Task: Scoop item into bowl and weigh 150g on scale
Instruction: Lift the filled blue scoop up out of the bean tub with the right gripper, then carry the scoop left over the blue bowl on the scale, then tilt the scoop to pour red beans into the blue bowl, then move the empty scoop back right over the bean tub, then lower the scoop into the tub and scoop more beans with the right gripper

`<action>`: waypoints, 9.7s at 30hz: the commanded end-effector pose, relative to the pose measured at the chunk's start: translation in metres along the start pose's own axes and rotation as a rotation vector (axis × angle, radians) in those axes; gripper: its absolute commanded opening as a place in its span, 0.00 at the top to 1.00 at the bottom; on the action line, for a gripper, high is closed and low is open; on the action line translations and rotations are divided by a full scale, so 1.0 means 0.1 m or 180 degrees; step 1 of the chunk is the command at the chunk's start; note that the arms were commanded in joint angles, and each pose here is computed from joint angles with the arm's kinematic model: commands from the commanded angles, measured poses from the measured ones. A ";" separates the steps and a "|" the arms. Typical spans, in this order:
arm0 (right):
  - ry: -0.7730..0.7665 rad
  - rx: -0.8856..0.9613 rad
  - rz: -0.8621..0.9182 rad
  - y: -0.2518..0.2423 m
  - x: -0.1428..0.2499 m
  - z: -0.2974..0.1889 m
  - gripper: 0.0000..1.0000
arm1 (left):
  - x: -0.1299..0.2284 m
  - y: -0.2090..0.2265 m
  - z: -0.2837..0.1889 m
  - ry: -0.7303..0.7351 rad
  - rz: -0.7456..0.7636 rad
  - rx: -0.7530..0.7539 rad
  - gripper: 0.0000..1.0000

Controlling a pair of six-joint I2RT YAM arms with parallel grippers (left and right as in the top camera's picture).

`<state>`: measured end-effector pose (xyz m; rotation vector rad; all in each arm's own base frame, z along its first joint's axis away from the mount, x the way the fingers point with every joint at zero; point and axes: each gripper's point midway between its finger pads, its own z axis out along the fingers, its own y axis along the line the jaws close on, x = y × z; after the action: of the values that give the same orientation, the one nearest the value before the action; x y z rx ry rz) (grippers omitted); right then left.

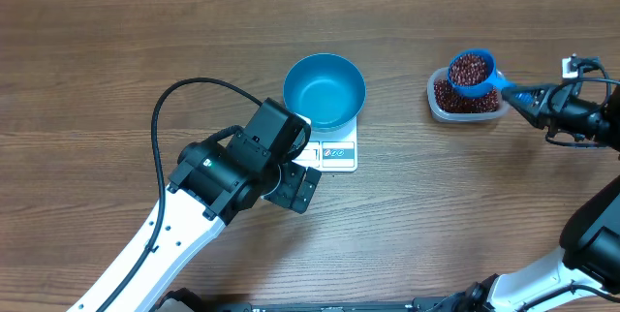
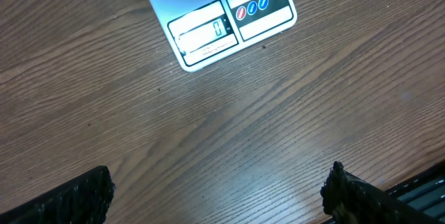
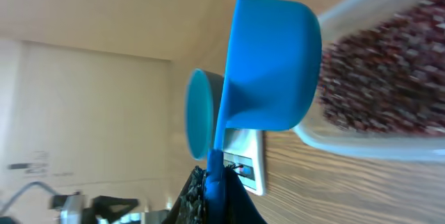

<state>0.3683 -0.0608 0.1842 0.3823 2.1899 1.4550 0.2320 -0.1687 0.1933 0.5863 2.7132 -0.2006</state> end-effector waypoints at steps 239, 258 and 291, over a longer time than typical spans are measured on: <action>0.0129 0.3707 -0.1510 0.37 0.16 -0.15 0.96 | -0.03 0.00 -0.07 -0.0081 -0.0063 0.0037 0.00; 0.0503 0.4015 -0.1818 0.11 0.15 0.35 0.96 | -0.03 0.00 -0.07 -0.0081 -0.0064 0.0038 0.00; 0.0930 0.3669 -0.1733 -0.24 0.27 0.89 0.96 | -0.03 0.00 -0.07 -0.0081 -0.0064 0.0038 0.01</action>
<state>0.3888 0.0013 0.1327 -0.0835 2.8386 -0.2104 0.2320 -0.1687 0.1933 0.5863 2.7132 -0.2006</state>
